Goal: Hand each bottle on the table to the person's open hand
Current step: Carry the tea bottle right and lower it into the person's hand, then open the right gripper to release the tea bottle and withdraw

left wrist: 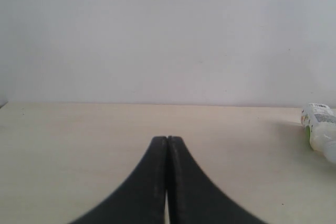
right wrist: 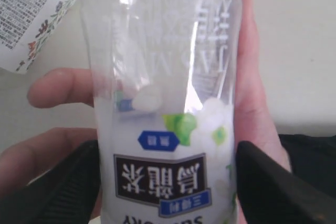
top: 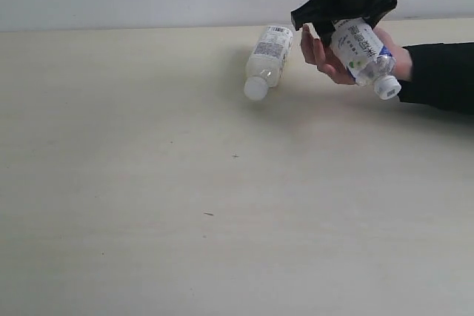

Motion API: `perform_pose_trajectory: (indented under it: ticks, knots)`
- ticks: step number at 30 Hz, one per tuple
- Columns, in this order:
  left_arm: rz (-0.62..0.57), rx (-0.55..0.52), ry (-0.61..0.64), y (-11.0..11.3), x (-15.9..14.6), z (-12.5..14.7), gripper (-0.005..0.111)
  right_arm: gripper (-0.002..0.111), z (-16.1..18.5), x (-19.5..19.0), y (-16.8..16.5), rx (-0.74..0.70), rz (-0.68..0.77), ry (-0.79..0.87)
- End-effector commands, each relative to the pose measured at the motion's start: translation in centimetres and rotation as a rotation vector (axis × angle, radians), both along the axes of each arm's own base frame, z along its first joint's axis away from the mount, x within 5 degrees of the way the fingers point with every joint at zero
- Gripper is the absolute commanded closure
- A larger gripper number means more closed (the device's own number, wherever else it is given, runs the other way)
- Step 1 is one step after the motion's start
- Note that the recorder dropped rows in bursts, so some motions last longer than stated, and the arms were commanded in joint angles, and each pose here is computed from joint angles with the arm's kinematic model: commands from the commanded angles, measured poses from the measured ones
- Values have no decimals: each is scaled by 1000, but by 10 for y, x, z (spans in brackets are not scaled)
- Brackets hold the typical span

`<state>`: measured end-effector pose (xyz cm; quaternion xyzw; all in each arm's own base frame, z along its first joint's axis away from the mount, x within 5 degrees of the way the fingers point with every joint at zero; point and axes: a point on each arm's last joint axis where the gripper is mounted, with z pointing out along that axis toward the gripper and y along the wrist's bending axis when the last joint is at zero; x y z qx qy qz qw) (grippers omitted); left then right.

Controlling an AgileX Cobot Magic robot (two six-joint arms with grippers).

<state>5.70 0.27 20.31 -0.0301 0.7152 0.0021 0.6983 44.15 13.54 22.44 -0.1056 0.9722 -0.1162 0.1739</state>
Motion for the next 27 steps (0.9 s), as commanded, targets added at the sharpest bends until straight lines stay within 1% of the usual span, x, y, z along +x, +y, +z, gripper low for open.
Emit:
perform_pose_trajectory:
  ticks: [1, 5, 8, 10, 12, 15, 16, 18, 20, 27]
  knots:
    - [-3, -1, -12, 0, -1, 1, 107, 101, 5, 2, -8, -56, -28, -27]
    - [-3, -1, -12, 0, -1, 1, 107, 89, 5, 2, -7, -55, -18, -28]
    - [-3, -1, -12, 0, -1, 1, 107, 78, 4, 1, -4, -36, 9, -8]
    - [-3, -1, -12, 0, -1, 1, 107, 67, 3, 0, -3, -25, 23, 0]
    - [-3, -1, -12, 0, -1, 1, 107, 51, 3, 0, -2, -23, 36, 9]
    - [-3, -1, -12, 0, -1, 1, 107, 30, 3, -1, 1, -26, 52, 16]
    - [-3, -1, -12, 0, -1, 1, 107, 20, 3, -2, 3, -32, 61, 14]
    - [-3, -1, -12, 0, -1, 1, 107, 11, 4, -3, 10, -48, 85, 2]
    - [-3, -1, -12, 0, -1, 1, 107, 10, 4, -3, 10, -46, 87, -5]
    - [-3, -1, -12, 0, -1, 1, 107, 10, 4, -2, 9, -52, 88, -11]
